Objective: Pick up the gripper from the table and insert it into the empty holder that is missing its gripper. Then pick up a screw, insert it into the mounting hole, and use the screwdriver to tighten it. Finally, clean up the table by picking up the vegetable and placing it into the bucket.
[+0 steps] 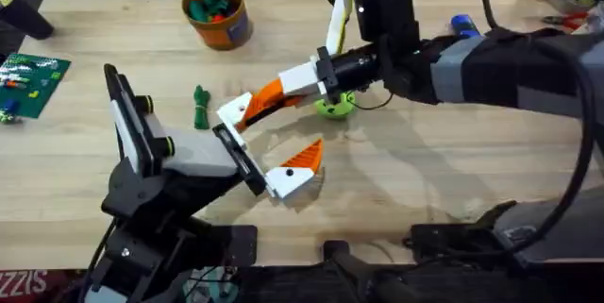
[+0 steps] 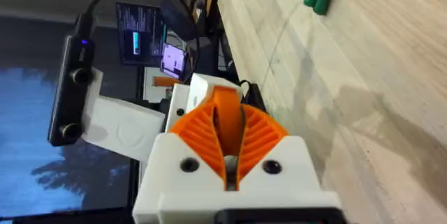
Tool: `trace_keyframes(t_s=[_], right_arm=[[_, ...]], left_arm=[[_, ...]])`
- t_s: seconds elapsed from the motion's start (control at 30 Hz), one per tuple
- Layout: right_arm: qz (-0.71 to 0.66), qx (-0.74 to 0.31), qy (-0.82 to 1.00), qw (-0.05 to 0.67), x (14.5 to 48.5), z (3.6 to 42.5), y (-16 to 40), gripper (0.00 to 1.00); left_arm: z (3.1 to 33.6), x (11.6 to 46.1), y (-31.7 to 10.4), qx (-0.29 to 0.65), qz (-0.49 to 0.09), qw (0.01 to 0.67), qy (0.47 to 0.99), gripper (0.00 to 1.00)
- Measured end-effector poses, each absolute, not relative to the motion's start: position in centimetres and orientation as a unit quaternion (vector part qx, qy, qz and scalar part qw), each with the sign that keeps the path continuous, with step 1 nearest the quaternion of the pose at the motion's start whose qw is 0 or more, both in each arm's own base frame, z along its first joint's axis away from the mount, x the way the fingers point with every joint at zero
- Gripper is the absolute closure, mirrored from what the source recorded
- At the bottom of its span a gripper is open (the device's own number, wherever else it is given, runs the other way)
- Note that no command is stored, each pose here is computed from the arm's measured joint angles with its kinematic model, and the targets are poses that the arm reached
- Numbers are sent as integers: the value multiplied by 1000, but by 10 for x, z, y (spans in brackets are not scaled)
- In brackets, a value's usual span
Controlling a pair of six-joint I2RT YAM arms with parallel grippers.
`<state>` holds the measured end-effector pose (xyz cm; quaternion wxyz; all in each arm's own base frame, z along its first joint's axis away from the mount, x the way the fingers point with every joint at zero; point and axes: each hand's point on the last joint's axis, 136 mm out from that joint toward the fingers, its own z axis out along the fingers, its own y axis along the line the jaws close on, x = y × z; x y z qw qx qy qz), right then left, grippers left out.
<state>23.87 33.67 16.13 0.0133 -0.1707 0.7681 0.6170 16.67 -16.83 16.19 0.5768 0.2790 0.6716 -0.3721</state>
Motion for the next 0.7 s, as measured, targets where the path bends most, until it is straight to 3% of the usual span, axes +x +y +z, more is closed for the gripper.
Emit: trace_keyframes(t_s=[0.1, 0.7], right_arm=[[617, -170, 768, 12, 238, 161, 337, 864], [627, -190, 755, -9, 227, 161, 337, 678]], left_arm=[[162, 167, -168, 279, -372, 577, 671, 7], [163, 158, -174, 301, -386, 569, 661, 7]])
